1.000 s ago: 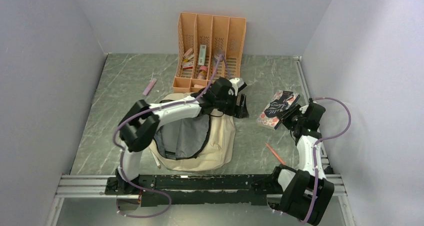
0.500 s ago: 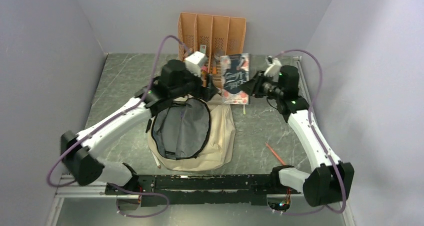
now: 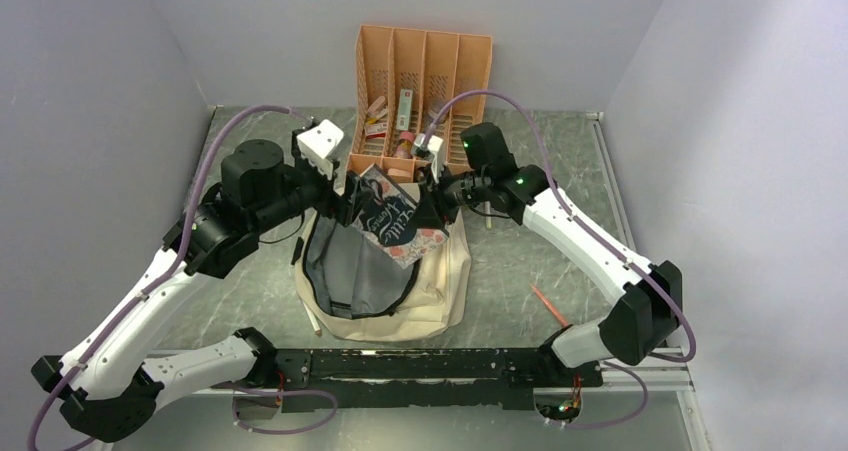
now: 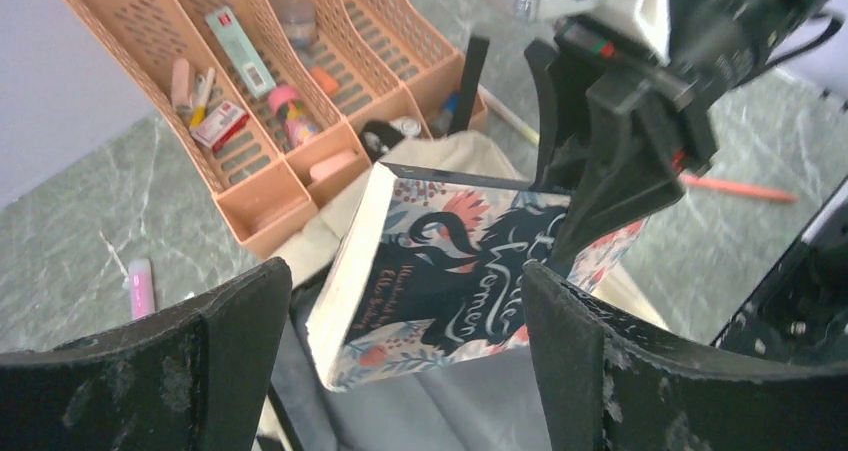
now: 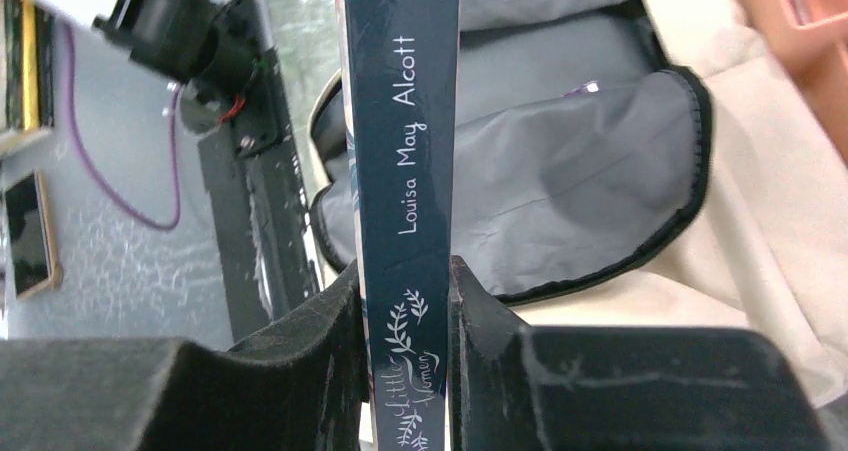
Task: Pack the student bag
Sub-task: Pick up the book from the center of the board.
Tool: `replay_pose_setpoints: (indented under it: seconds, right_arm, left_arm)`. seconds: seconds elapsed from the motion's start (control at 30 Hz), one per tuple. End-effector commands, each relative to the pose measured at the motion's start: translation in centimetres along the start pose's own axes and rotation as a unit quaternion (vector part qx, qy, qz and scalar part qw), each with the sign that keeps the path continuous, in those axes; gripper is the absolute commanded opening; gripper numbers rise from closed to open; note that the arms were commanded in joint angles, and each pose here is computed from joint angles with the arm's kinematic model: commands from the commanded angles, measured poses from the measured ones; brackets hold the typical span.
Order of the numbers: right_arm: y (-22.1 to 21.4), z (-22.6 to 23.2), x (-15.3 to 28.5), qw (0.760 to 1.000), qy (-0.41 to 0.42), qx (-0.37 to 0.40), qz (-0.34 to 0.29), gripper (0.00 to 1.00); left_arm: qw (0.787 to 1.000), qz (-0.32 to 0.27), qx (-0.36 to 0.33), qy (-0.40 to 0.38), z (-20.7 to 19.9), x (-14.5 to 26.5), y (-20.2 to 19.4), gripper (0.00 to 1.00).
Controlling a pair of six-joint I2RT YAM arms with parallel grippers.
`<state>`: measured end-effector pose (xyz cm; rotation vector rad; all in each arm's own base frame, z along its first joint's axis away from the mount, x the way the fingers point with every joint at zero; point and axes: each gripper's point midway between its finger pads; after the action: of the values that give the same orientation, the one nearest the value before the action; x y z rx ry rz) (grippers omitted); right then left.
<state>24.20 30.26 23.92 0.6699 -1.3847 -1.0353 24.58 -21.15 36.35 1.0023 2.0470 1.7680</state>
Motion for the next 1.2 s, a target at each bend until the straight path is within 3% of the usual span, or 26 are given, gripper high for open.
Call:
replay_pose_setpoints:
  seconds: [0.0,0.37,0.53,0.6,0.77,0.9,1.0,1.1,1.17]
  right_arm:
    - [2.7,2.9,1.8,0.994,0.056,0.092,-0.033,0.00]
    - [5.0,9.7,6.2,0.970,0.165,0.149,-0.098,0.00]
    - [5.5,10.6,6.8,0.963,0.184,0.166,-0.104,0.00]
    - [5.8,10.4,6.9,0.963,0.179,0.172,-0.105,0.00]
    - [6.2,9.5,6.8,0.965,0.158,0.187,-0.095,0.00]
    - [6.1,8.7,6.7,0.969,0.133,0.191,-0.085,0.00]
    - [6.1,8.1,6.7,0.971,0.113,0.193,-0.081,0.01]
    - [6.0,7.4,6.6,0.976,0.081,0.185,-0.084,0.35]
    - [5.9,6.4,6.6,0.979,0.042,0.177,-0.088,0.49]
  left_arm:
    - [0.997,0.058,-0.038,-0.025,-0.4,1.6,-2.2,0.88]
    - [0.983,0.078,-0.045,-0.162,-5.2,3.1,-2.1,0.90]
    - [0.962,0.116,-0.032,-0.243,-7.8,2.9,-3.5,0.86]
    - [0.954,0.134,-0.023,-0.268,-8.5,2.8,-4.2,0.79]
    - [0.942,0.160,-0.009,-0.296,-9.4,2.8,-5.0,0.45]
    - [0.939,0.166,-0.001,-0.300,-9.5,3.0,-5.4,0.09]
    - [0.937,0.170,0.001,-0.304,-9.6,3.2,-5.7,0.05]
    - [0.945,0.166,0.002,-0.280,-8.9,2.8,-5.7,0.05]
    - [0.961,0.156,0.002,-0.227,-7.3,1.9,-5.4,0.05]
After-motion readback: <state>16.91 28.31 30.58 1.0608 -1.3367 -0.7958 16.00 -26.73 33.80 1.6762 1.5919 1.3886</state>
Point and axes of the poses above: each gripper's point midway between its finger pads, its own x axis back along the fingers, its own z axis along the line the jaws close on, y = z × x, and after that the axes turned 14 degrees about x, right-handed
